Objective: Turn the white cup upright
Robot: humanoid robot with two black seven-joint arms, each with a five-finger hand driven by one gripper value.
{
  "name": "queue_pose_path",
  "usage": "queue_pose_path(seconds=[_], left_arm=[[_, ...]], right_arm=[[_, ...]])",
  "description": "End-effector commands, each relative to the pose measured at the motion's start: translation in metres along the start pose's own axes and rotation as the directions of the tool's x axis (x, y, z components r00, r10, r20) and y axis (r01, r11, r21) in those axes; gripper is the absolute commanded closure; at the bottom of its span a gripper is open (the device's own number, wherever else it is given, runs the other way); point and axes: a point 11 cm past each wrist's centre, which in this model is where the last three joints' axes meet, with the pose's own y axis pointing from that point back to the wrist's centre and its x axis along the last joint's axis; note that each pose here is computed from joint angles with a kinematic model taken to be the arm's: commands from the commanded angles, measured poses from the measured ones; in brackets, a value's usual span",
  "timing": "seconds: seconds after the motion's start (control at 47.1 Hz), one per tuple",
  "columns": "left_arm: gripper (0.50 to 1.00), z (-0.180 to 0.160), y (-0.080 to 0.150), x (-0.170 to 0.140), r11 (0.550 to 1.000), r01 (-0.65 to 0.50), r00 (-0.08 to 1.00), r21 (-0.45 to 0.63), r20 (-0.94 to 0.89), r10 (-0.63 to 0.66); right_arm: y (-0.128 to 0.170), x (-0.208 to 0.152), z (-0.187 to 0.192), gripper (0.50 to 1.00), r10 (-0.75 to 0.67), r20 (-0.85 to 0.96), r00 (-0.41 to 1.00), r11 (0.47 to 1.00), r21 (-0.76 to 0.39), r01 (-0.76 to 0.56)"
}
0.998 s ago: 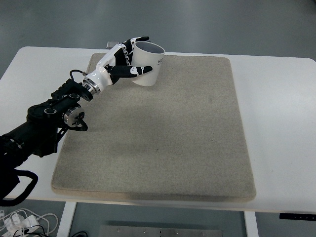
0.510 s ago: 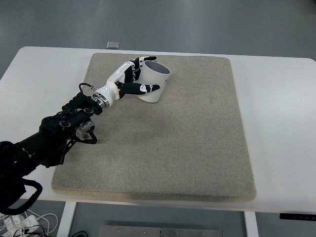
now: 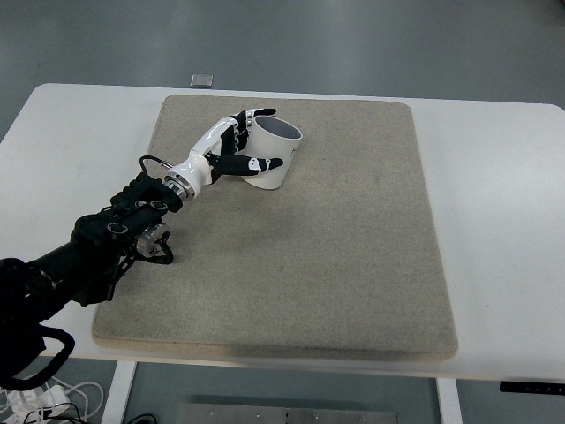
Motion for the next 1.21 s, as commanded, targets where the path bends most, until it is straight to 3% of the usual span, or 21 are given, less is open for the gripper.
queue_pose_path(seconds=[0.0, 0.51, 0.616, 0.786, 1.189], left_arm=[[0.724, 0.001, 0.0, -0.001, 1.0, 0.002, 1.0, -0.004, -0.004, -0.002], [0.649, 0.007, -0.004, -0.005, 1.0, 0.011, 1.0, -0.021, -0.018, -0.012], [0.564, 0.008, -0.005, -0.007, 1.0, 0.014, 1.0, -0.026, -0.023, -0.015], [0.508, 0.012, -0.006, -0.004, 0.999, 0.002, 0.999, -0.038, -0.034, -0.004], [0.504, 0.021, -0.007, 0.003, 0.998, -0.016, 0.999, -0.065, -0.052, 0.013]], right_arm=[[0.0, 0.0, 0.0, 0.548, 0.0, 0.0, 1.0, 1.0, 0.001, 0.0], [0.0, 0.0, 0.0, 0.548, 0.0, 0.0, 1.0, 1.0, 0.001, 0.0], [0.0, 0.0, 0.0, 0.548, 0.0, 0.0, 1.0, 1.0, 0.001, 0.0], [0.0, 0.0, 0.0, 0.548, 0.0, 0.0, 1.0, 1.0, -0.001, 0.0], [0.0, 0.0, 0.0, 0.548, 0.0, 0.0, 1.0, 1.0, 0.001, 0.0]])
